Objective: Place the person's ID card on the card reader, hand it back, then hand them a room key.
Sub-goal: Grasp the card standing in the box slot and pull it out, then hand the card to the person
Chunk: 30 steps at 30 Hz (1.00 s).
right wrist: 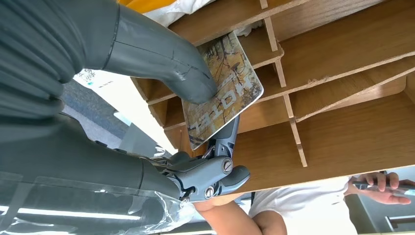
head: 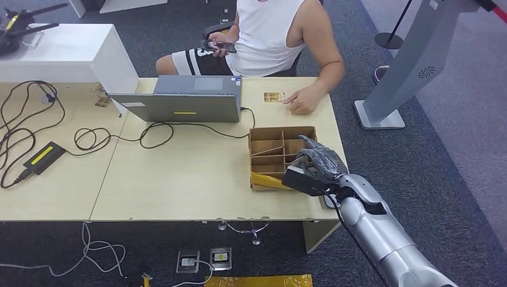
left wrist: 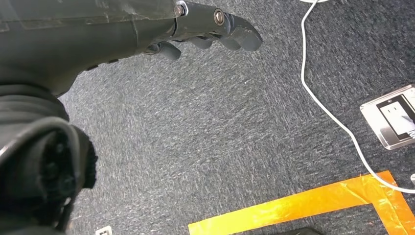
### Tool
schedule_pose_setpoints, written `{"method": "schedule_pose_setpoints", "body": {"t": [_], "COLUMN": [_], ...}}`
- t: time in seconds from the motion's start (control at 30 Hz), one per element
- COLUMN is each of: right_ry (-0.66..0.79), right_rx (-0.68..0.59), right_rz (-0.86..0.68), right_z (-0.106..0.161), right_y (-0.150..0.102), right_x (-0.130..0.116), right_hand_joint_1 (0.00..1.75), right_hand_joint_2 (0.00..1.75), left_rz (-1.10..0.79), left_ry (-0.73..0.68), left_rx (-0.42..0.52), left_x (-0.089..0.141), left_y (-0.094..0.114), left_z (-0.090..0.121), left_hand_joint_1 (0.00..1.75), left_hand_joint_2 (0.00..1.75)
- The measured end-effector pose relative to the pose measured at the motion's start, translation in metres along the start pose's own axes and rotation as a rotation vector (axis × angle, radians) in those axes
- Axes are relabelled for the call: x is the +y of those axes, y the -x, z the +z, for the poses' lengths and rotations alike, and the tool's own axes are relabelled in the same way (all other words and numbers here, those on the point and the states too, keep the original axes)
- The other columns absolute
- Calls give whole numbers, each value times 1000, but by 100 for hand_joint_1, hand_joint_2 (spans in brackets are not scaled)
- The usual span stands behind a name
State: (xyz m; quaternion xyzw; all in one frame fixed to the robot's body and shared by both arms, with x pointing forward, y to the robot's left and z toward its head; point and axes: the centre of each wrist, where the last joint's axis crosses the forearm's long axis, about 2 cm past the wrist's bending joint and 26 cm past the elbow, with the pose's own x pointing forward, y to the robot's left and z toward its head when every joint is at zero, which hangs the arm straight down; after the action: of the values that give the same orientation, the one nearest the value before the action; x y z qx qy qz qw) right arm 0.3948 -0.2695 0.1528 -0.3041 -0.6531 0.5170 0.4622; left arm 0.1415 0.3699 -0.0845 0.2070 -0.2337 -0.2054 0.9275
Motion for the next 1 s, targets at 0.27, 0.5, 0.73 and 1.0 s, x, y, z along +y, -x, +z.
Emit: {"method": "schedule_pose_setpoints", "body": {"t": [0.27, 0.5, 0.73, 1.0], "right_ry": [-1, 13, 151, 343], "right_rx": [1, 6, -5, -46], "right_rz": [-1, -8, -14, 37], "right_z": [0, 0, -8, -28], "right_y": [0, 1, 7, 16], "right_x": [0, -1, -33, -118], "right_hand_joint_1": [169, 175, 175, 175], "right_hand_joint_2": [175, 175, 175, 175], "left_rz": [-1, -1, -1, 0], "left_ry": [0, 0, -1, 5], "left_rx": [0, 0, 0, -2], "left_x": [0, 0, 0, -2], "left_y": [0, 0, 0, -1], "left_z": [0, 0, 0, 0], "left_hand_joint_1": [0, 0, 0, 0], "left_hand_joint_2": [0, 0, 0, 0]}}
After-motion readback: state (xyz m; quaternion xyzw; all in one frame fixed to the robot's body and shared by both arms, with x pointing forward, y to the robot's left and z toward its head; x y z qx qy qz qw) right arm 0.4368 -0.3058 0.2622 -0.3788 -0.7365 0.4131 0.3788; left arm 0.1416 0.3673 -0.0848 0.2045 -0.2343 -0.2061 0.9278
